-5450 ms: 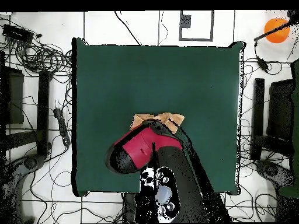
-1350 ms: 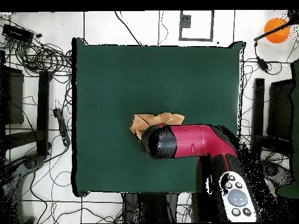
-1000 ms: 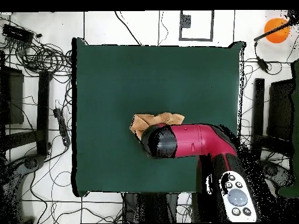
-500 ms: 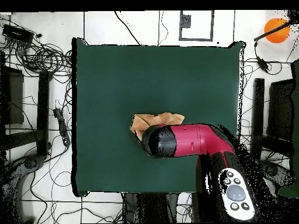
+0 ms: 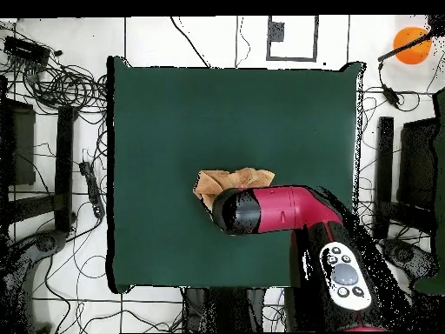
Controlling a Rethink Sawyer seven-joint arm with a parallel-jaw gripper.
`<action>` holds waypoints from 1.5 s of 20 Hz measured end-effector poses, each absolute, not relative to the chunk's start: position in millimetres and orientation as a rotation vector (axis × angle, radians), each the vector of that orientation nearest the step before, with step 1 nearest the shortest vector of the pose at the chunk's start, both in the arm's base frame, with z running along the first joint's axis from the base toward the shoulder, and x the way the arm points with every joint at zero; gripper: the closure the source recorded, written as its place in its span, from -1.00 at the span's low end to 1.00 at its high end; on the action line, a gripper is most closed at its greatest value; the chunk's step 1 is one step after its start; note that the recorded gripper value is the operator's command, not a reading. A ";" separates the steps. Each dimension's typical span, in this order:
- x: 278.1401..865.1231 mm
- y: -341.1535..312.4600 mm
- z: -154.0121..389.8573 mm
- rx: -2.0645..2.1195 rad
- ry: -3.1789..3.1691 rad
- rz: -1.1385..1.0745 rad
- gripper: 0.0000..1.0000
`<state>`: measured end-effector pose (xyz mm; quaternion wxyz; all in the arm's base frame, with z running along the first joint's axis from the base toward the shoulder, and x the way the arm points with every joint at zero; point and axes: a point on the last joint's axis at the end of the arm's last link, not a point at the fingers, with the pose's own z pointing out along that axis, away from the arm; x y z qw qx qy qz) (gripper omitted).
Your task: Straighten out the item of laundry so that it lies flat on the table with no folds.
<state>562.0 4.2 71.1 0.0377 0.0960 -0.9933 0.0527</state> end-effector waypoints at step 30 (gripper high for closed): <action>546.2 -1.1 48.0 0.311 -3.007 0.187 -1.00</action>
